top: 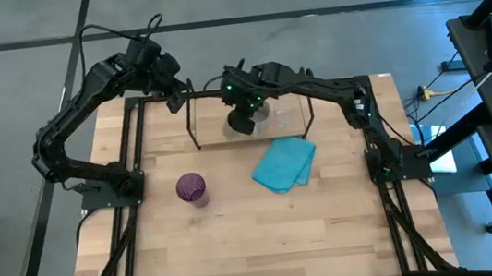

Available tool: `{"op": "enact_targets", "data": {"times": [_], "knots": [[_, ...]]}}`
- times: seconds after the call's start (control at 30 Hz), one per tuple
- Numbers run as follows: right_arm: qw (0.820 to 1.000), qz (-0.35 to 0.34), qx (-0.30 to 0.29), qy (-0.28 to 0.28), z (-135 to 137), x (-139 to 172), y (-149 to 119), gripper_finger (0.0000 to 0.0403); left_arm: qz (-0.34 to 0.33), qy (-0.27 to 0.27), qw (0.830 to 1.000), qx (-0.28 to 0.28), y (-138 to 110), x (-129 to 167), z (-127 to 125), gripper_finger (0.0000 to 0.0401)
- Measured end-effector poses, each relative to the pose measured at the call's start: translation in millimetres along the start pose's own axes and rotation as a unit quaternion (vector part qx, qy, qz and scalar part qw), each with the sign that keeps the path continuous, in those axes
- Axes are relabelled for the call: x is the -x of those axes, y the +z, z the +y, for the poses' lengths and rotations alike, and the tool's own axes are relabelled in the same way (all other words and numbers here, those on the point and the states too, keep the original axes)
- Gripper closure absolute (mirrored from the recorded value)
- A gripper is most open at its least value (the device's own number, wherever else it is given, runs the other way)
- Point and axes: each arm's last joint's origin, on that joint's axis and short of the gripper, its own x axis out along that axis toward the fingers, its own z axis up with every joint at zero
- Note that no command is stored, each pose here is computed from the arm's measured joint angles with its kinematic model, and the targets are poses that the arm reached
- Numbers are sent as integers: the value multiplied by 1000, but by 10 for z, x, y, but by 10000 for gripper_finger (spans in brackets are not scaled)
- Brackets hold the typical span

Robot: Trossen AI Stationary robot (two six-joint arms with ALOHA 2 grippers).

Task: Stack small to large cups/mugs on shelf
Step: Put the gray cup on the shelf

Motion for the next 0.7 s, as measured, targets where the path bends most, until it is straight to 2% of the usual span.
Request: {"op": "enact_targets", "data": {"times": [0.17, 0.3, 0.5, 0.7], "knots": [[998, -48, -17, -29, -63, -28, 99, 391, 1, 6, 1000, 4, -1, 1, 6, 401], [994, -49, -84, -44, -143, -31, 93, 391, 2, 7, 1000, 5, -2, 1, 7, 401], [986, -36, -160, -26, -295, -43, 51, 384, 2, 10, 1000, 12, -2, 1, 9, 401], [985, -25, -173, 9, -282, -59, 37, 374, 3, 10, 1000, 19, -3, -1, 9, 401]]}}
